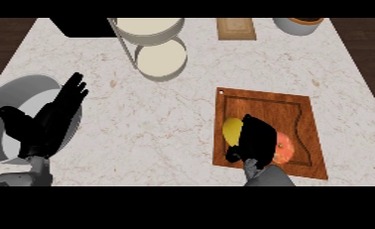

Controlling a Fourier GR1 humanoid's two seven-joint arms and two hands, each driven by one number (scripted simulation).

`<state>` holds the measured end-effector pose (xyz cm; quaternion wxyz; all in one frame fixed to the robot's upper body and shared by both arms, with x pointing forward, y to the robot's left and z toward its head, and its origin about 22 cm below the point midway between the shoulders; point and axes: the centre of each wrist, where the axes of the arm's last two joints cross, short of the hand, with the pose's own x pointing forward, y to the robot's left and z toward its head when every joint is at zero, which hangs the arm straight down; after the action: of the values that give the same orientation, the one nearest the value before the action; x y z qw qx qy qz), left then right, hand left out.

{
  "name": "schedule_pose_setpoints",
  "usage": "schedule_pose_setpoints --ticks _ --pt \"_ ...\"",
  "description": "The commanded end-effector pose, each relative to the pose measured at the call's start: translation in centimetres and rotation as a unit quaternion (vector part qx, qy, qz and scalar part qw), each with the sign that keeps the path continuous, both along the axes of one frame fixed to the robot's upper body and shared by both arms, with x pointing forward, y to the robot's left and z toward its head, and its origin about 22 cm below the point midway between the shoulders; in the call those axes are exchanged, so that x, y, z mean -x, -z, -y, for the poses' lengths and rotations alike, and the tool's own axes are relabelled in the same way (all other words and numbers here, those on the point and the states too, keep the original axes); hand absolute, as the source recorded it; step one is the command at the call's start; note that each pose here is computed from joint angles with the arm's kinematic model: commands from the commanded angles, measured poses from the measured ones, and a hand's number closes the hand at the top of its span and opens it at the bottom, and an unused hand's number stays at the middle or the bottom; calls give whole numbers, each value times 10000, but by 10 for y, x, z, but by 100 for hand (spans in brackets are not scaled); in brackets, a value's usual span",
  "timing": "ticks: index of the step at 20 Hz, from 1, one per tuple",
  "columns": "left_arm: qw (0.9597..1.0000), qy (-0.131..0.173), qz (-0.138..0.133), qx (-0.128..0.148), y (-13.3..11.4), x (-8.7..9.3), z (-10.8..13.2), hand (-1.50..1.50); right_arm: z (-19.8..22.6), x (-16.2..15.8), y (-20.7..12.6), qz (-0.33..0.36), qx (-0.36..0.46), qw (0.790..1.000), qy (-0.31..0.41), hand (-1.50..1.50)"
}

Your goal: Pick the lemon from the cutting board and place it in the tiered basket

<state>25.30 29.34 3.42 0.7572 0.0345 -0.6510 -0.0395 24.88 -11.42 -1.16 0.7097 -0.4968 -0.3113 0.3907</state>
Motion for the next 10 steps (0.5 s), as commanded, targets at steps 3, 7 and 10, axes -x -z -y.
schedule_pose_setpoints --ticks 3,7,10 --pt "10000 -71 8 59 2 -1 3 0 -15 50 -19 670 477 9943 675 150" --pt "10000 -21 -31 22 3 2 -16 0 -23 45 -51 2216 338 9729 576 150" --pt "9999 -88 -49 -87 5 4 -7 0 -32 45 -91 3293 -417 9423 427 150"
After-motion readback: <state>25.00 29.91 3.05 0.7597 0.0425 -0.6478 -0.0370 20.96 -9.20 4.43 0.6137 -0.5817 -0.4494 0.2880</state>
